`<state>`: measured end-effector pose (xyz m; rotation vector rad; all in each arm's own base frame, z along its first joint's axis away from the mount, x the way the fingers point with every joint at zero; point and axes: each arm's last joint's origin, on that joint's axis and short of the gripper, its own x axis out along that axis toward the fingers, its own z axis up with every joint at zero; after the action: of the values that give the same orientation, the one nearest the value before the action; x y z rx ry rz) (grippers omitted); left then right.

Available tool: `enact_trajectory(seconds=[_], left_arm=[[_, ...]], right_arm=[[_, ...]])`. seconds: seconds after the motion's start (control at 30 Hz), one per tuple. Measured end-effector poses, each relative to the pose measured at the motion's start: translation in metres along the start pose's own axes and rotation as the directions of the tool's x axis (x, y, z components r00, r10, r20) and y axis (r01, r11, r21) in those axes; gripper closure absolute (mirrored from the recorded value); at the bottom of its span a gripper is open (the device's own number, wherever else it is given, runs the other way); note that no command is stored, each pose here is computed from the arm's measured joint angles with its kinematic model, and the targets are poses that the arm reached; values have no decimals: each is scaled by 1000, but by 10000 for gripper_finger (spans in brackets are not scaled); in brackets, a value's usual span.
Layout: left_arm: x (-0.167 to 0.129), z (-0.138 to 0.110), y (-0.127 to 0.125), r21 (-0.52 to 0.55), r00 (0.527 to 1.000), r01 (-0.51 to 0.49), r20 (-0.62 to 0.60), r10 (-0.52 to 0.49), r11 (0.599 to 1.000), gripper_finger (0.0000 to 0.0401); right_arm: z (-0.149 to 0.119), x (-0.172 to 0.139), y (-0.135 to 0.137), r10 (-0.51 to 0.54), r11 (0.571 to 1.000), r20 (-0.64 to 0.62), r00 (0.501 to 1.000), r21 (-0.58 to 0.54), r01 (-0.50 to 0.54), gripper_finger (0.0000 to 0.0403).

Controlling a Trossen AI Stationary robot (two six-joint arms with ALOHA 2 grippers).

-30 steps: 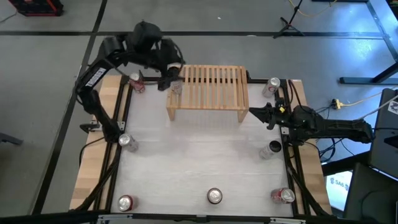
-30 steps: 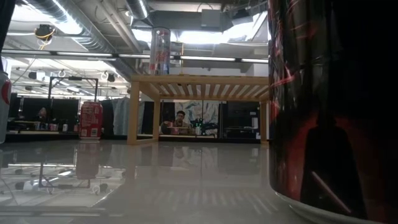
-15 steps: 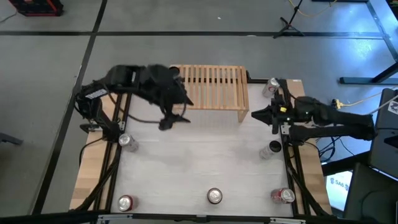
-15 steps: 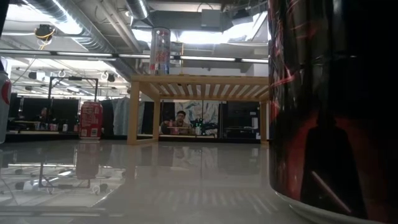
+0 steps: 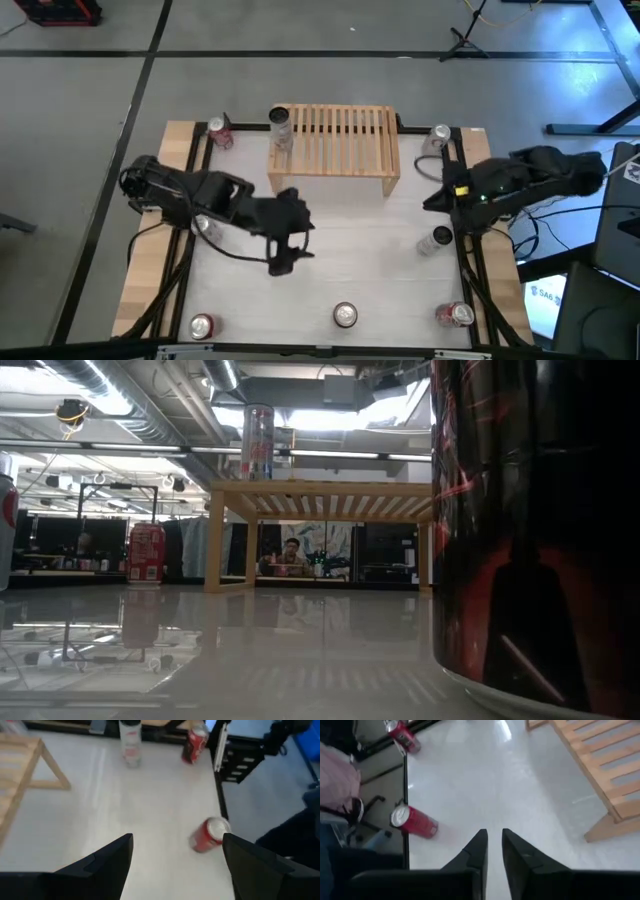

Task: Place canned beverage on shelf
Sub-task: Put the white soda can on the shelf

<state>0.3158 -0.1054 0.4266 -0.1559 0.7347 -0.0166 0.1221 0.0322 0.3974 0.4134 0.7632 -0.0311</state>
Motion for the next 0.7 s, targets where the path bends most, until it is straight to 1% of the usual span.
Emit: enact_trajectory(seconds=[0.1,0.2,0.3,0.37,0.43,0.5,0.57,0.63,0.7], left_arm=[[-12,-8,0,-5,998,-35,44,35,999,105],[-32,-21,6,-19,996,-25,88,26,1000,105],[-49,-39,14,-37,994,-1,113,5,999,105],[-58,-48,20,-52,990,26,139,-19,998,105],[-66,-57,25,-57,986,49,161,-39,997,105],[-71,-65,29,-55,984,73,164,-63,996,105],[-72,-71,31,-47,986,76,155,-68,996,105],[-74,-76,33,-21,986,92,143,-89,995,105],[-74,-79,33,8,983,124,135,-124,992,105]], right_arm=[[0,2,15,-39,999,-61,997,-4,39,357],[-3,6,27,-109,994,-132,985,8,111,357],[-9,11,33,-173,982,-200,964,39,184,357],[-12,17,35,-203,971,-232,951,79,227,357],[-14,25,35,-247,952,-273,930,113,286,356],[-17,28,34,-258,933,-344,903,155,325,353],[-19,31,31,-271,903,-423,864,198,380,339],[-19,35,32,-252,880,-453,855,260,397,313],[-22,38,32,-246,850,-481,841,310,426,278]])
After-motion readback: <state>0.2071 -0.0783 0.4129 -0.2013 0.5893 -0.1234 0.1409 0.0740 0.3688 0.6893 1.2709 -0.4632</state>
